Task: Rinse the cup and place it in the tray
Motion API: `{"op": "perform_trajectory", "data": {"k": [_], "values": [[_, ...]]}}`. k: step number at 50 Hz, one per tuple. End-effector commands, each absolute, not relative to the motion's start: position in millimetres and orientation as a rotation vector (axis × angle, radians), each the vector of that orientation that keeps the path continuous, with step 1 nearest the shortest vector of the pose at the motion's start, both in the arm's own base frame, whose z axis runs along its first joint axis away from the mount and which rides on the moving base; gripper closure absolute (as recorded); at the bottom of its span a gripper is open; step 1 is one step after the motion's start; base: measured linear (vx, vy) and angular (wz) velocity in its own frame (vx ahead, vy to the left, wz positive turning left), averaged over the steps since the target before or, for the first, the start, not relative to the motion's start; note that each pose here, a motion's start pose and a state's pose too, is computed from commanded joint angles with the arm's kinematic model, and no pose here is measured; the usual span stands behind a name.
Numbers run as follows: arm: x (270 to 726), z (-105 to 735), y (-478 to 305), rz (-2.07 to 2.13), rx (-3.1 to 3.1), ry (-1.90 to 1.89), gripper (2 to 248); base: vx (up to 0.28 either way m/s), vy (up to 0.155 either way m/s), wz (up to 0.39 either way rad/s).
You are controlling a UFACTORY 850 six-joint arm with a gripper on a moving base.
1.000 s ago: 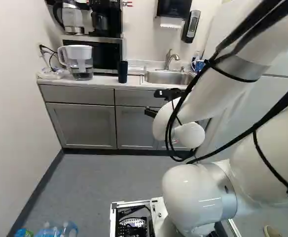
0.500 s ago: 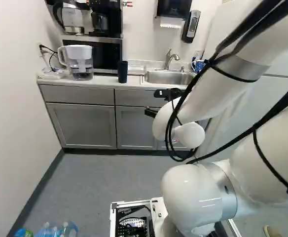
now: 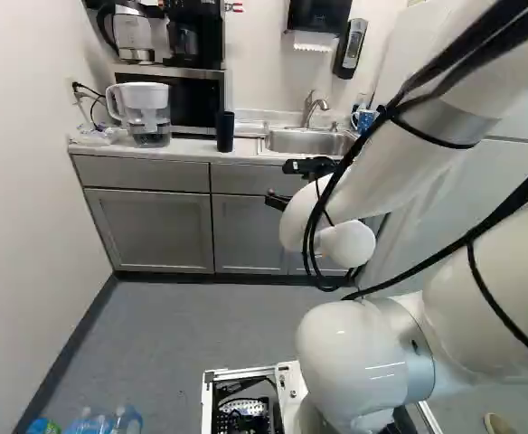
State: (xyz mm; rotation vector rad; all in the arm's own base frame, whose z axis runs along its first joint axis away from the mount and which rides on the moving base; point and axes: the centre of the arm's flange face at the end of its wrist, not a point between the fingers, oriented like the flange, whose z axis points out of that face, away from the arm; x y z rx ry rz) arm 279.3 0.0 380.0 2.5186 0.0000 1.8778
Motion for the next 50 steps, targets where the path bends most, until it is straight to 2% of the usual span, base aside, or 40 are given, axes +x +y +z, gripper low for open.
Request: {"op": "perform_trajectory", "data": {"k": [50], "values": [[326.7, 432.0, -4.6, 2.020, 2.394, -0.017, 3, 0.000, 0.000, 0.000]]}}
